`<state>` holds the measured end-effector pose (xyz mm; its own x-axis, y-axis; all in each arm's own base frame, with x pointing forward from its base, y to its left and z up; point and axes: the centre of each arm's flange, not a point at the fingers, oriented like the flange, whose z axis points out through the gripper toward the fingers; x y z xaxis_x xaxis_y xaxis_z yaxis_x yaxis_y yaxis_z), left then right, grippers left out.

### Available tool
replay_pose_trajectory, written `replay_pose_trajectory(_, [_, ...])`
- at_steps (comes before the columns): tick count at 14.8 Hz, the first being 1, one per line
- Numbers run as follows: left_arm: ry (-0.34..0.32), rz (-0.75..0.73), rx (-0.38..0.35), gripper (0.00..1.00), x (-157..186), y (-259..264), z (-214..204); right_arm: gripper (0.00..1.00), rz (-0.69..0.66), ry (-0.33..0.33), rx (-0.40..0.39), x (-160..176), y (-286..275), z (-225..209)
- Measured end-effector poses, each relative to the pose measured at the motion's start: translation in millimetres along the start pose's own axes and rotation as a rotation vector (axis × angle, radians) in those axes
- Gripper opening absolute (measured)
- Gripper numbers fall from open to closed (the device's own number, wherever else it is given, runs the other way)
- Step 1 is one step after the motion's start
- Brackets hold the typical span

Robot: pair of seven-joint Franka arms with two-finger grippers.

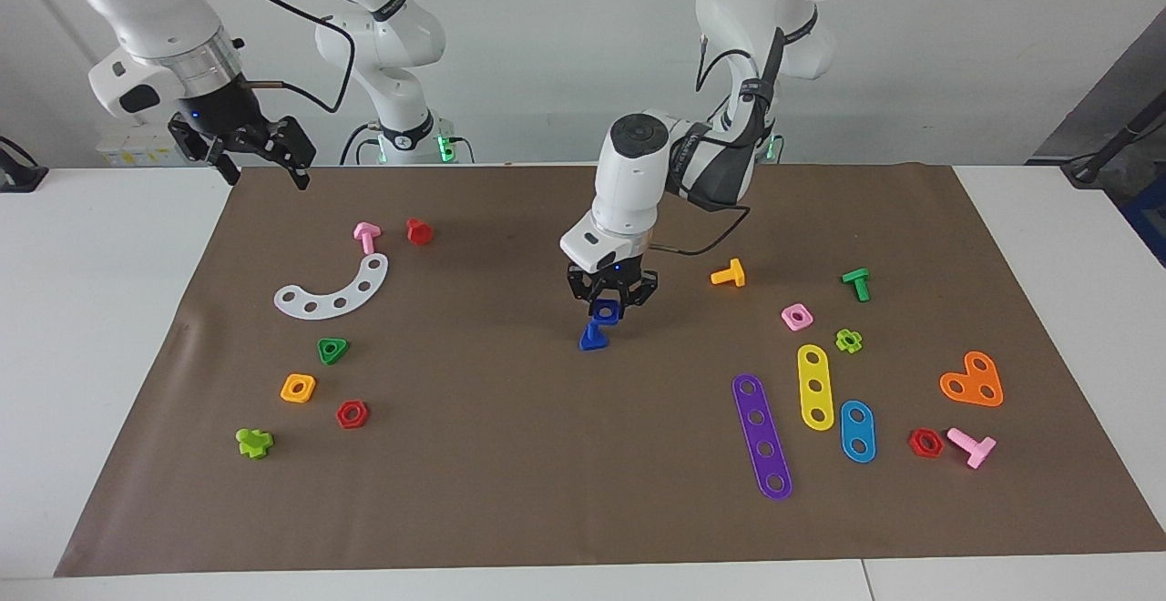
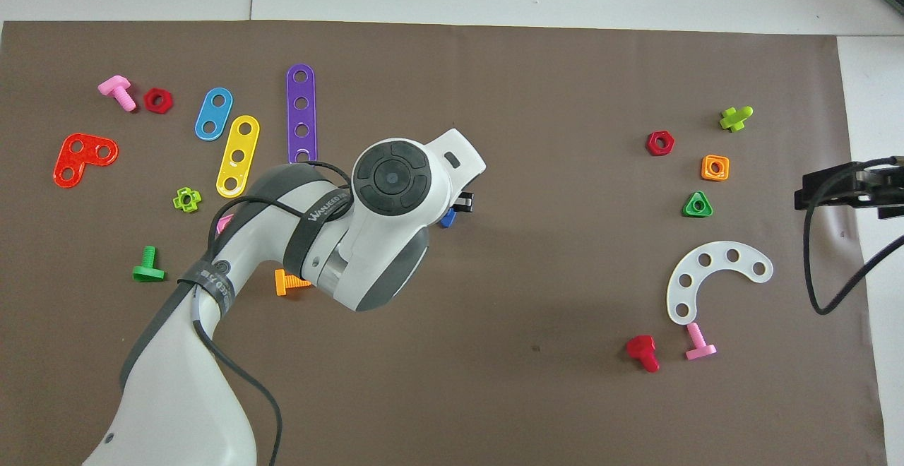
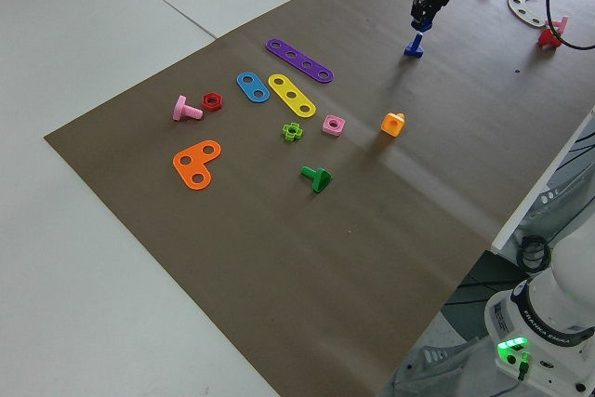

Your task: Unscrew and place screws in storage area

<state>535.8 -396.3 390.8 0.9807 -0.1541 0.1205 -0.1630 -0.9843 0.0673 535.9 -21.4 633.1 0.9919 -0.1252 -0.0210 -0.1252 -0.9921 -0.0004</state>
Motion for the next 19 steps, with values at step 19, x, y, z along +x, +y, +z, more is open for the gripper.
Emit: replay_pose_trajectory(19, [-0.014, -0.139, 0.055, 0.47, -27.4, -238.7, 64.8, 1.0, -0.135, 0.061, 0.016, -1.6, -146.6, 25.3])
